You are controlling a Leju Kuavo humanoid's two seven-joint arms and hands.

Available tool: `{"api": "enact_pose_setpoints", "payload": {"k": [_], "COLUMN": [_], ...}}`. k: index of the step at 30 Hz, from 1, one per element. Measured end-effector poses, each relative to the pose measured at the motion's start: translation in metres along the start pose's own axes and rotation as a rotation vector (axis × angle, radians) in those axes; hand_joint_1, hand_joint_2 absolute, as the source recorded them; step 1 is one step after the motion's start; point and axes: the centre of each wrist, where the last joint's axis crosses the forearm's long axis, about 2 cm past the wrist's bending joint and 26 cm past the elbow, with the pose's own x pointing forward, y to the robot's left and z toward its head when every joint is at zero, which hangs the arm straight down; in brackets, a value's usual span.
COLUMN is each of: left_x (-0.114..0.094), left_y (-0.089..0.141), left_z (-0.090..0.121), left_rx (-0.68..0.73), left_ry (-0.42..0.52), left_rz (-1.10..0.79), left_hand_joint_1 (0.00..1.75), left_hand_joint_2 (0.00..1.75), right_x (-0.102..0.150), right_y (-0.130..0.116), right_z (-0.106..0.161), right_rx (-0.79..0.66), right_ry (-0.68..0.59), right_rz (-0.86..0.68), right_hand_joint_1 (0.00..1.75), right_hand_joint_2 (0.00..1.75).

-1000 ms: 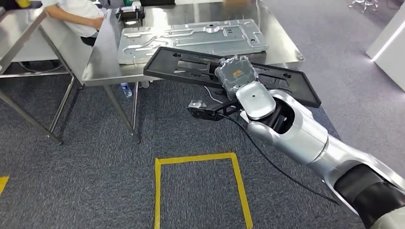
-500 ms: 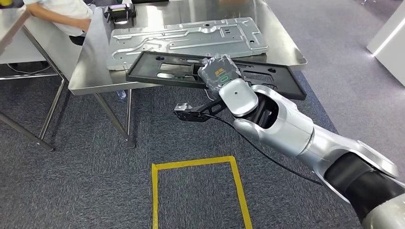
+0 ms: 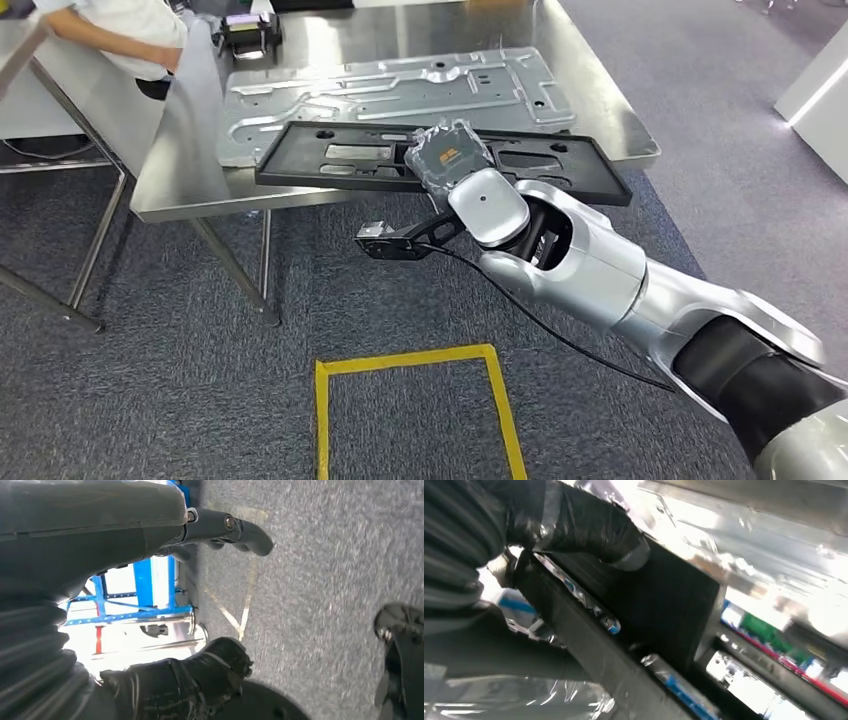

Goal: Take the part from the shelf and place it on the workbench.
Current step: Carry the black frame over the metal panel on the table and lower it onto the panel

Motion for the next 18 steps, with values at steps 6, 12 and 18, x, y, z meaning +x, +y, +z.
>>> {"api": "enact_pose_setpoints", "payload": {"k": [6, 12, 18], "left_x": [0.002, -0.004, -0.002], "left_y": [-0.001, -0.001, -0.001], "left_z": [0.0, 0.0, 0.0], "left_rx": [0.002, 0.002, -0.001], "left_ry": [0.0, 0.013, 0.016], "left_rz": [0.001, -0.002, -0.002], "left_hand_joint_1": [0.0, 0.0, 0.0], "left_hand_joint_2": [1.75, 1.75, 1.75], "right_x": [0.005, 0.01, 0.014], "right_y": [-0.004, -0.004, -0.01], "right_z": [-0.001, -0.001, -0.002], "right_rx": [-0.015, -0.011, -0.021], "right_ry": [-0.01, -0.026, -0.037], "right_rz": [-0.012, -0.012, -0.018], "right_hand_joint_1": [1.75, 1.75, 1.75], "right_hand_joint_2": [1.75, 1.75, 1.75]}}
